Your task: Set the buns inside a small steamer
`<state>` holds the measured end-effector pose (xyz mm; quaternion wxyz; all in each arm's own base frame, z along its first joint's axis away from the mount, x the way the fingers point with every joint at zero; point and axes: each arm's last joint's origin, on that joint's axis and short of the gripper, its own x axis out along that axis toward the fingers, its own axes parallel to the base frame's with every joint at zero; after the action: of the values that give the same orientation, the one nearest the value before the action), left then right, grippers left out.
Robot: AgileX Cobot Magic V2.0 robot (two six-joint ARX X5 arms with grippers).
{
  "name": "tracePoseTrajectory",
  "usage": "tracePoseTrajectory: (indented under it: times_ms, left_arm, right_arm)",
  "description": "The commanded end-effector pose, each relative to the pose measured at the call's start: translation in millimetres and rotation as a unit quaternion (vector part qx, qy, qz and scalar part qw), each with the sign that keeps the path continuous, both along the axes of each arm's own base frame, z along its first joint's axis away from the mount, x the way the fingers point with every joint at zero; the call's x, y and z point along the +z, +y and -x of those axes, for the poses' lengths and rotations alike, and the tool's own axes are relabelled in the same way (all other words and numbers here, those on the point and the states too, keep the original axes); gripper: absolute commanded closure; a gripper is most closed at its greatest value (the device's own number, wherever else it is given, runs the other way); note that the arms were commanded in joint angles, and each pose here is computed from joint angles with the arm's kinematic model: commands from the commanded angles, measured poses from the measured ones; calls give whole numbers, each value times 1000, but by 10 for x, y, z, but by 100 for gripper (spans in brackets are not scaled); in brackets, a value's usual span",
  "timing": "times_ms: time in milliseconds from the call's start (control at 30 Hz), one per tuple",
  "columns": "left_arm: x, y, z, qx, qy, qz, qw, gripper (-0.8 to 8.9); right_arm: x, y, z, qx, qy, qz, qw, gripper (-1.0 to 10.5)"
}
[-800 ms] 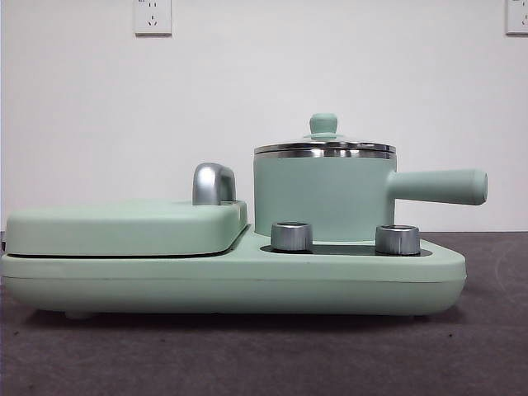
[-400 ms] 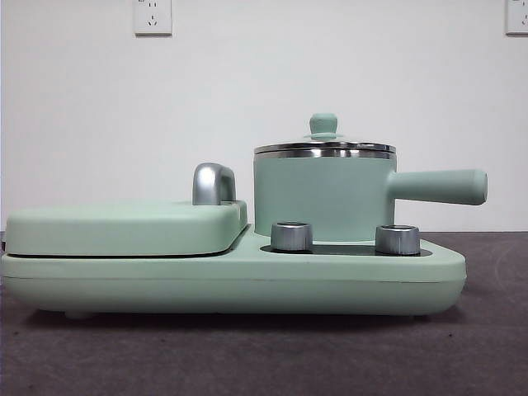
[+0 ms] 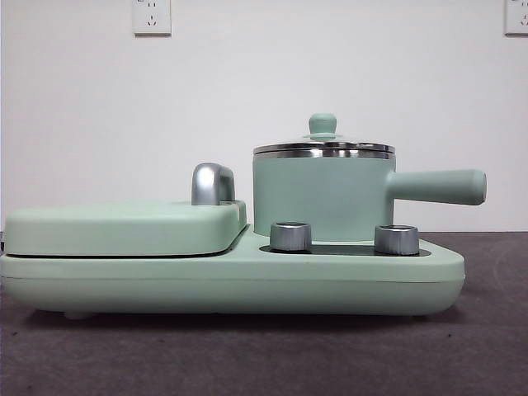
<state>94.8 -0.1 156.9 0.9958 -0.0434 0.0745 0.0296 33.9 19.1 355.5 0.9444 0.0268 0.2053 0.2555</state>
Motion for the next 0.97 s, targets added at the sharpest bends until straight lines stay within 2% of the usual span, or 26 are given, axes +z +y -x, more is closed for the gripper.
tracePoseTrajectory:
  times_ms: [33, 167, 267, 367, 500, 767, 867, 967]
  left_arm:
    - [-72, 1, -8, 2, 12, 1, 1000, 806]
    - [-72, 1, -8, 2, 12, 1, 1000, 806]
    - [-72, 1, -8, 2, 12, 1, 1000, 806]
    - [-72, 1, -8, 2, 12, 1, 1000, 806]
    - [-72, 1, -8, 2, 12, 1, 1000, 806]
    - [-72, 1, -8, 2, 12, 1, 1000, 806]
    - [-71, 1, -8, 2, 12, 1, 1000, 806]
    - [-71, 1, -8, 2, 12, 1, 1000, 806]
  right_arm:
    - [-44, -16, -68, -47, -9, 0, 999, 932]
    - [-261, -33, -276, -114, -53, -8, 992, 932]
    - [-547, -56, -434, -142, -98, -21, 985, 932]
    - [-935, -96, -534, -175, -145, -27, 974, 932]
    - [-1388, -156, -576, -223, -171, -20, 959, 932]
    - [-1958, -187, -617, -242, -142, 0, 960, 932]
    - [-2055, -187, -619, -243, -115, 11, 963, 932]
    - [-2053, -190, -620, -247, -117, 15, 962, 932]
